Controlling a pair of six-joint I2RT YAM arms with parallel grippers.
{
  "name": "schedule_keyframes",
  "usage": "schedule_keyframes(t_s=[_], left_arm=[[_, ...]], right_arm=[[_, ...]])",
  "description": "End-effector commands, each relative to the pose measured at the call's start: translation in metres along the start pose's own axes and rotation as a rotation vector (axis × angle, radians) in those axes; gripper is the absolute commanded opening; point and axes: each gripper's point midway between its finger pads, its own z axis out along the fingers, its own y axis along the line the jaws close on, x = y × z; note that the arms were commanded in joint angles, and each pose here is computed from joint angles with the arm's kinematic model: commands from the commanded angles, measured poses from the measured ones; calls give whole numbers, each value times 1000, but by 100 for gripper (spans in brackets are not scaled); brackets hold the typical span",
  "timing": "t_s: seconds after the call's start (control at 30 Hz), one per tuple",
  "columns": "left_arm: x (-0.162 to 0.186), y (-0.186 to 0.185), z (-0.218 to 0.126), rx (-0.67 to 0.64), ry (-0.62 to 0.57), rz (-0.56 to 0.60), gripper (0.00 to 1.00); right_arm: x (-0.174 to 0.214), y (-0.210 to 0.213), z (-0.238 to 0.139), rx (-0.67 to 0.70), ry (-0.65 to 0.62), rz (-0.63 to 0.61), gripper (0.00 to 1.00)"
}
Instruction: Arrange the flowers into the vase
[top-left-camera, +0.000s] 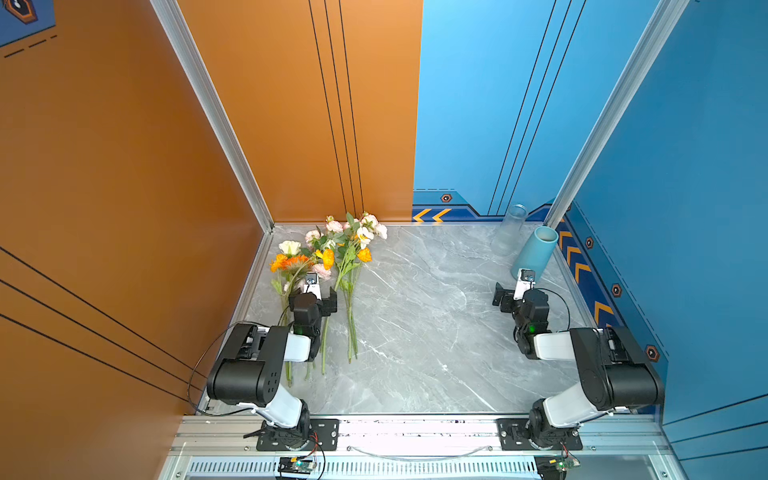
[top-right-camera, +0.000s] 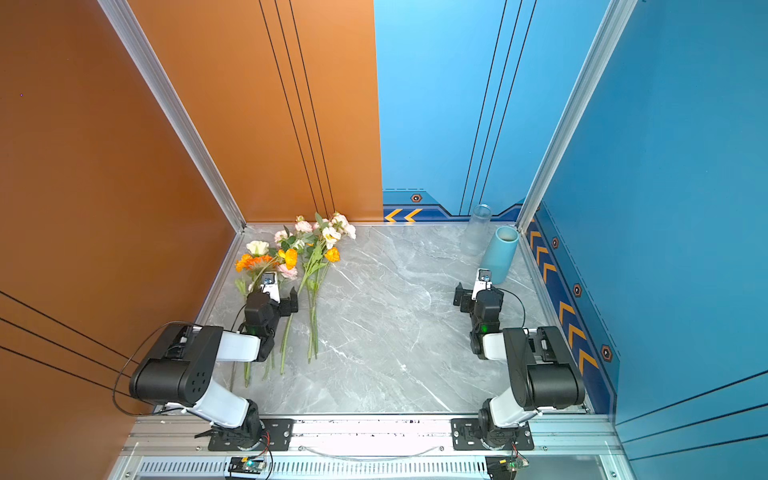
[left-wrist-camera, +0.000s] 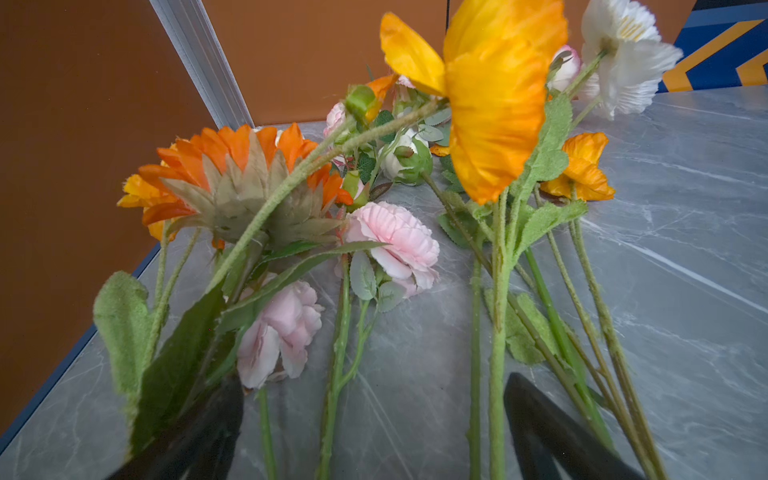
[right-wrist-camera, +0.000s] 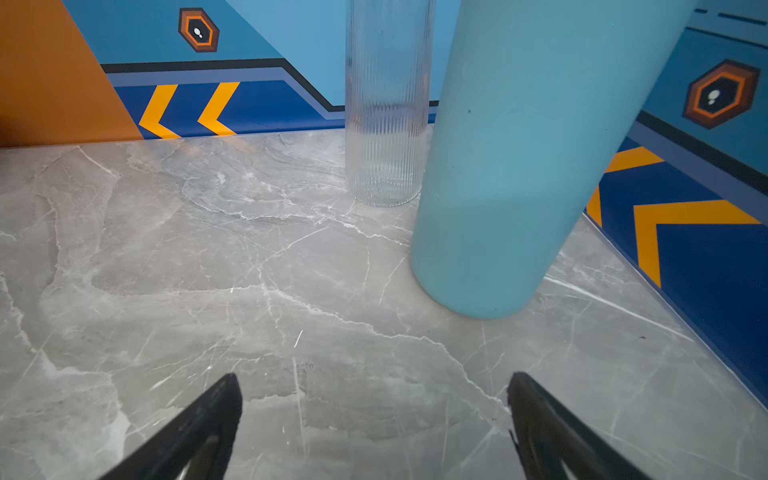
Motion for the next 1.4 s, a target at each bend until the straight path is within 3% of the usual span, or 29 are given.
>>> schedule_keyframes(t_s=[0.0, 0.23, 0.63, 0.93, 1.07, 1.2, 1.27, 1.37], left_arm=[[-6, -2, 2, 20, -8, -7, 98], [-5, 5, 5, 5, 1, -36, 98], [-5, -2, 4, 90, 0, -49, 98], [-18, -1, -7, 93, -36, -43, 98], [-30, -5, -19, 53, -64, 8, 98], [-59, -29, -39, 1, -82, 131, 98], [-75, -56, -47, 92, -78, 94, 98], [-104, -127, -69, 334, -101, 75, 98]], right_arm=[[1, -2, 2, 10, 9, 9, 100], [1, -2, 1, 8, 11, 7, 100], [0, 0, 1, -6, 5, 8, 100], [-17, 16, -32, -63, -94, -51, 100], [-23, 22, -48, -94, -23, -51, 100], [-25, 20, -72, -85, 58, -14, 100], [-26, 15, -83, -69, 81, 27, 100], [-29, -1, -102, 4, 137, 63, 100]])
